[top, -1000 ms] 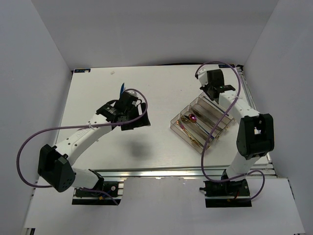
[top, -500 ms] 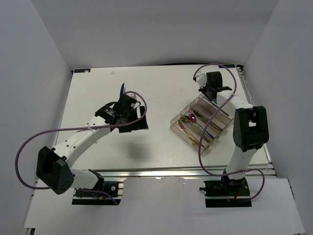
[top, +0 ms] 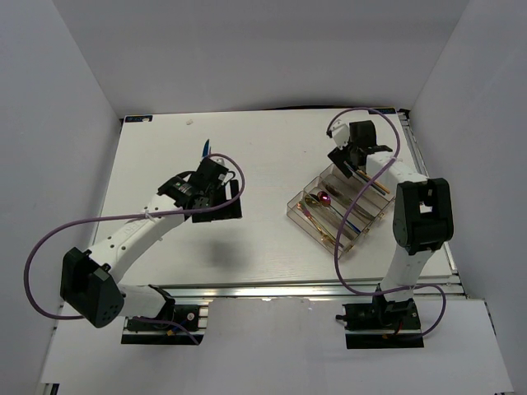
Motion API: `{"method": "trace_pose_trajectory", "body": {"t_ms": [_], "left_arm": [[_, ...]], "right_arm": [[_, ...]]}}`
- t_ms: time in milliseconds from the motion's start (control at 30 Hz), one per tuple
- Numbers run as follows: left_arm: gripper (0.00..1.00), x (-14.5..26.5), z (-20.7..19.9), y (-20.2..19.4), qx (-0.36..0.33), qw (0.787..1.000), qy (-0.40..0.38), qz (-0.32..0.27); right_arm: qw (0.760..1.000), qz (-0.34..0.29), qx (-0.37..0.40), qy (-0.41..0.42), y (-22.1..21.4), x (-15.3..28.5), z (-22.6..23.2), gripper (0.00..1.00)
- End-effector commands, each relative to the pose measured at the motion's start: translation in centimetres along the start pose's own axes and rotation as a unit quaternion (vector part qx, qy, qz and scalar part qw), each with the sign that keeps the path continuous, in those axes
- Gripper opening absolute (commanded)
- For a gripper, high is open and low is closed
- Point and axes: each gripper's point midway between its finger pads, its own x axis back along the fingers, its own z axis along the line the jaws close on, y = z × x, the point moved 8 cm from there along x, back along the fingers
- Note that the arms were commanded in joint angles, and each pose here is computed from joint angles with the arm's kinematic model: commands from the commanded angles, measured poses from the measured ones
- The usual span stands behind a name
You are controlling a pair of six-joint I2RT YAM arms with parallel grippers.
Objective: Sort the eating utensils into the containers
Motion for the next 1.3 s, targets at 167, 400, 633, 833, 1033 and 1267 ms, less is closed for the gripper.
{"method": "trace_pose_trajectory", "body": {"t_ms": [167, 400, 633, 833, 1033, 1267], "left_arm": [[0.98, 0.2, 5.2, 6.3, 0.058, 0.992, 0.096, -0.050], [0.93, -6.3, 6.7, 12.0, 0.002, 0.992, 0.123, 0.005], [0.63, -11.6, 6.5, 14.5, -0.012, 0.992, 0.112, 0.050], [0.60, -14.3, 7.0, 13.1, -0.018, 0.990, 0.111, 0.088], [0.55, -15.9, 7.7, 11.4, -0.023, 0.989, 0.109, 0.094], [0.49, -17.5, 7.9, 10.7, -0.021, 0.988, 0.105, 0.108]], "right_arm": [[0.979, -0.112, -0.132, -0.107, 8.1, 10.5, -5.3, 0.89], [0.918, -0.217, -0.311, 0.117, 11.6, 19.0, 2.0, 0.89], [0.895, -0.150, -0.332, 0.256, 8.0, 21.1, 8.1, 0.89], [0.907, -0.128, -0.320, 0.242, 4.2, 21.9, 9.4, 0.89], [0.911, -0.123, -0.311, 0.239, 3.1, 22.6, 9.6, 0.89], [0.908, -0.134, -0.312, 0.246, 3.8, 23.6, 9.0, 0.89]]}}
